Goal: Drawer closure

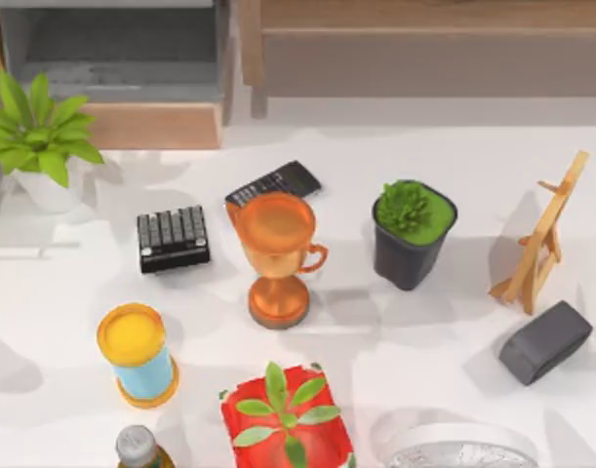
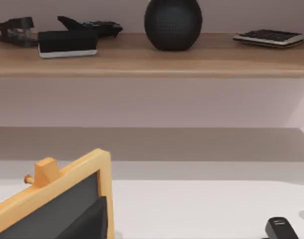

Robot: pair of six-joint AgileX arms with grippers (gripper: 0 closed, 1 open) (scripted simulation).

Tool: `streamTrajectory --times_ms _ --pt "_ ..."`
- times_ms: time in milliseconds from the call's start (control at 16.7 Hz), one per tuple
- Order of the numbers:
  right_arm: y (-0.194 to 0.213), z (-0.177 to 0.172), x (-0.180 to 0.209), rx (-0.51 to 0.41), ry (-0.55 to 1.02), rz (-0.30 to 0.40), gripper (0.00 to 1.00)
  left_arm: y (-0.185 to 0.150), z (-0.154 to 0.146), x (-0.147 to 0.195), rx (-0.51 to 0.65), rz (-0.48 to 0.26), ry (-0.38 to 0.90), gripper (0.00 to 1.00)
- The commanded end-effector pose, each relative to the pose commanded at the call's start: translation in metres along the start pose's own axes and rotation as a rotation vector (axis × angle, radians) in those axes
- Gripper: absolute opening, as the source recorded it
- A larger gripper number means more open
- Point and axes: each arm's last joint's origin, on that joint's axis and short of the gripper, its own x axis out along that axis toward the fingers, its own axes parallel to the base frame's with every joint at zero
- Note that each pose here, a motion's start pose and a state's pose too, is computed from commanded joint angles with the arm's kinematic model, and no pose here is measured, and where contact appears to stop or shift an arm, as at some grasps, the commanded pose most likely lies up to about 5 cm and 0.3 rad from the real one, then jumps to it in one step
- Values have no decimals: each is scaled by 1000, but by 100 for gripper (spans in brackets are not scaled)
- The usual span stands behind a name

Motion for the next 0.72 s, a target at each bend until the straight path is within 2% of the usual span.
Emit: streamTrajectory --times_ms 240,540,720 --pt "0 0 0 0 0 0 100 0 1 1 -2 -1 -1 100" --pt "0 0 0 0 0 0 100 0 0 24 0 0 0 100" --pt "0 0 0 0 0 0 100 0 0 25 0 0 0 100"
